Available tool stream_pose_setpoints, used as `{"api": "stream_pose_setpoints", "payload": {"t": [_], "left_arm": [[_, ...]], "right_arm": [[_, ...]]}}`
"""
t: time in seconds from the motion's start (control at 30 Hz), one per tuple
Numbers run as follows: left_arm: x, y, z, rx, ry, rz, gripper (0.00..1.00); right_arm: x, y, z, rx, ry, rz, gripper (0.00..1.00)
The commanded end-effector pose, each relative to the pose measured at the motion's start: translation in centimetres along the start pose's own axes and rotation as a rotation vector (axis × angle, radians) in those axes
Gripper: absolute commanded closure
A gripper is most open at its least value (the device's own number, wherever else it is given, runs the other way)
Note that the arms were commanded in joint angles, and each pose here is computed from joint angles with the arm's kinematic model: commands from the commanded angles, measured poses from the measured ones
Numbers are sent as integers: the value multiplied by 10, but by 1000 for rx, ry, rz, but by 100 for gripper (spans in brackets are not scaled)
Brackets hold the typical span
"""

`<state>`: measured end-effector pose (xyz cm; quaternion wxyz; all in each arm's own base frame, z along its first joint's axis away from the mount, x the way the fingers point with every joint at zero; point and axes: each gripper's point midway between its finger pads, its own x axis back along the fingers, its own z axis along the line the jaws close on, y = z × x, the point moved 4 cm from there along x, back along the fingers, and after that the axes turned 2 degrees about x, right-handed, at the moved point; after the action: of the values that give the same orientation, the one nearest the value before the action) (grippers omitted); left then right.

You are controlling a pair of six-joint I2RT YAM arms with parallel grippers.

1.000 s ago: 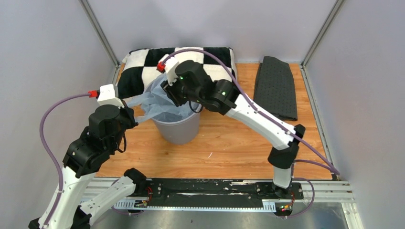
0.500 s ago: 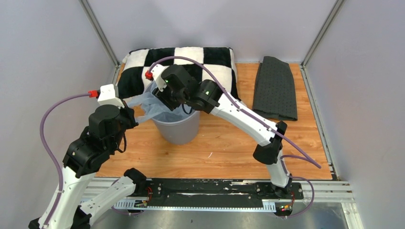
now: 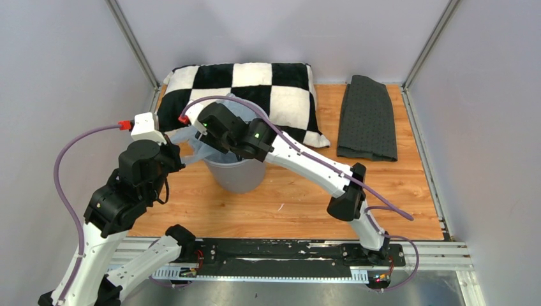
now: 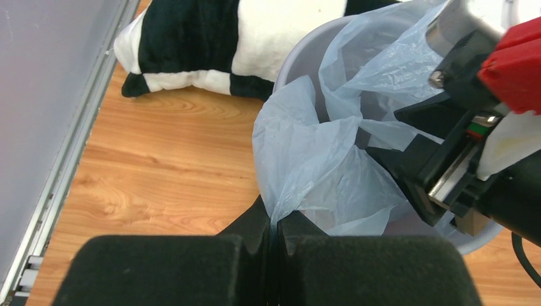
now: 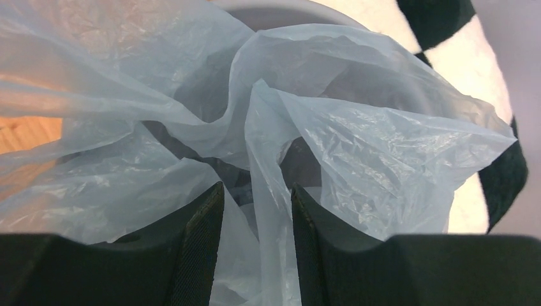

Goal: Put the trash bags into the trash bin

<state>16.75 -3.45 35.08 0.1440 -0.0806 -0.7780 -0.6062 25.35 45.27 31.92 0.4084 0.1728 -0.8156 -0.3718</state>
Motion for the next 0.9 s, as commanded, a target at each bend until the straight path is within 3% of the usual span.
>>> {"api": "stream_pose_setpoints", "payload": {"t": [0.0, 0.23, 0.5, 0.7, 0.87], "left_arm": [[0, -3, 1, 1, 4, 17, 100], [-1, -3, 0, 3, 4, 18, 100], [-1, -5, 2, -1, 9, 19, 100], [0, -11, 8, -15, 24, 18, 100], [0, -20, 14, -18, 43, 26, 100]], "right_arm": [[-3, 2, -8, 78, -117, 20, 55], [-8, -9, -8, 113, -151, 64, 58], [22, 8, -23, 54, -175, -1, 100], [78, 21, -48, -73, -220, -104, 100], [108, -4, -56, -168, -229, -108, 100]]}}
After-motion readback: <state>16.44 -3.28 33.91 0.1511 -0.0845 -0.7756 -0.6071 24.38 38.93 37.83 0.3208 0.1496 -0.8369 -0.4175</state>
